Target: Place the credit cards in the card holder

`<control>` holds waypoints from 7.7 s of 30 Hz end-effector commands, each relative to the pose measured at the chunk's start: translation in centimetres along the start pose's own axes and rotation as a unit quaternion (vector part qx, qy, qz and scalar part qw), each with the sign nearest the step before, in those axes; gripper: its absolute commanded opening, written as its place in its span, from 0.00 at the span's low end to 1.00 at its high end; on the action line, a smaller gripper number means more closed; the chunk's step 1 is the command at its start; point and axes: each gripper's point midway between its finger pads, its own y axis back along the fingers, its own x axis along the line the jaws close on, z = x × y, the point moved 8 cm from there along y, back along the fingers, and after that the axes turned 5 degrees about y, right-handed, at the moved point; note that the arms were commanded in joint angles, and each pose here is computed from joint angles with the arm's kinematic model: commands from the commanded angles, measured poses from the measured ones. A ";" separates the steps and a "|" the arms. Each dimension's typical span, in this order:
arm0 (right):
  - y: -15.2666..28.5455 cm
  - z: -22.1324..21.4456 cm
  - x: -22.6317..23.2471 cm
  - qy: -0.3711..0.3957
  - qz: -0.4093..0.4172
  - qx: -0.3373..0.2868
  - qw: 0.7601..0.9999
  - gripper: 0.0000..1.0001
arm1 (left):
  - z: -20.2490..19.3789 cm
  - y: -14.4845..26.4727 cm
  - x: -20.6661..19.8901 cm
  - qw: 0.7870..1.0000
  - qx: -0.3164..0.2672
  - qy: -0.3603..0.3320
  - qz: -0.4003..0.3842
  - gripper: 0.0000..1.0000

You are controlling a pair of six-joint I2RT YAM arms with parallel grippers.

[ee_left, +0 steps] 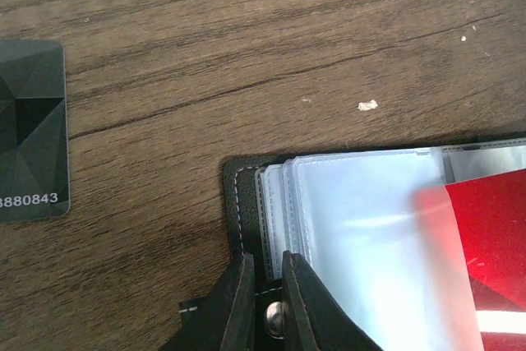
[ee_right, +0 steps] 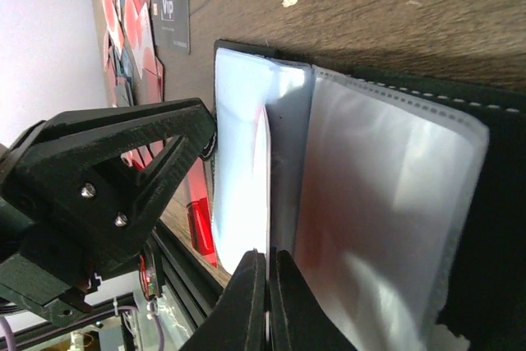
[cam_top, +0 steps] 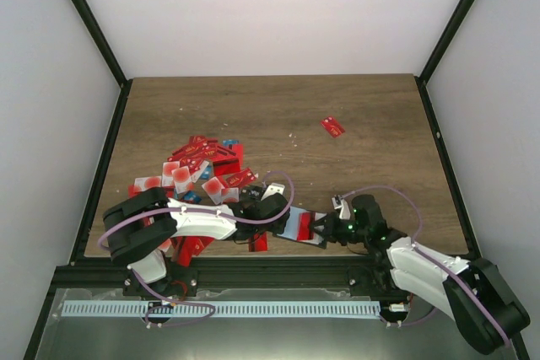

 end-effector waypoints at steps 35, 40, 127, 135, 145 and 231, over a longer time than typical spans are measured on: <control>-1.7 -0.3 -0.3 -0.044 0.028 -0.001 0.999 0.01 | -1.1 -0.2 0.9 0.999 0.027 -0.003 0.020 0.15; -2.3 -0.4 -0.3 -0.046 0.027 0.006 0.999 0.01 | -1.2 -0.3 1.0 0.999 0.030 -0.003 0.019 0.15; -1.4 0.2 4.5 0.150 -0.261 0.063 0.952 0.81 | -2.0 -0.3 3.7 0.997 0.029 0.043 0.049 0.07; -1.3 0.2 3.6 0.146 -0.284 0.054 0.946 0.57 | -2.0 0.0 3.7 0.998 0.027 0.044 0.047 0.06; -2.5 0.9 3.6 0.146 -0.301 0.053 0.941 0.31 | -1.9 -0.1 3.6 0.998 0.029 0.040 0.050 0.06; -5.5 -0.4 2.9 0.153 -0.204 0.047 0.966 0.01 | 0.5 3.0 0.5 0.995 0.041 0.030 -0.086 0.38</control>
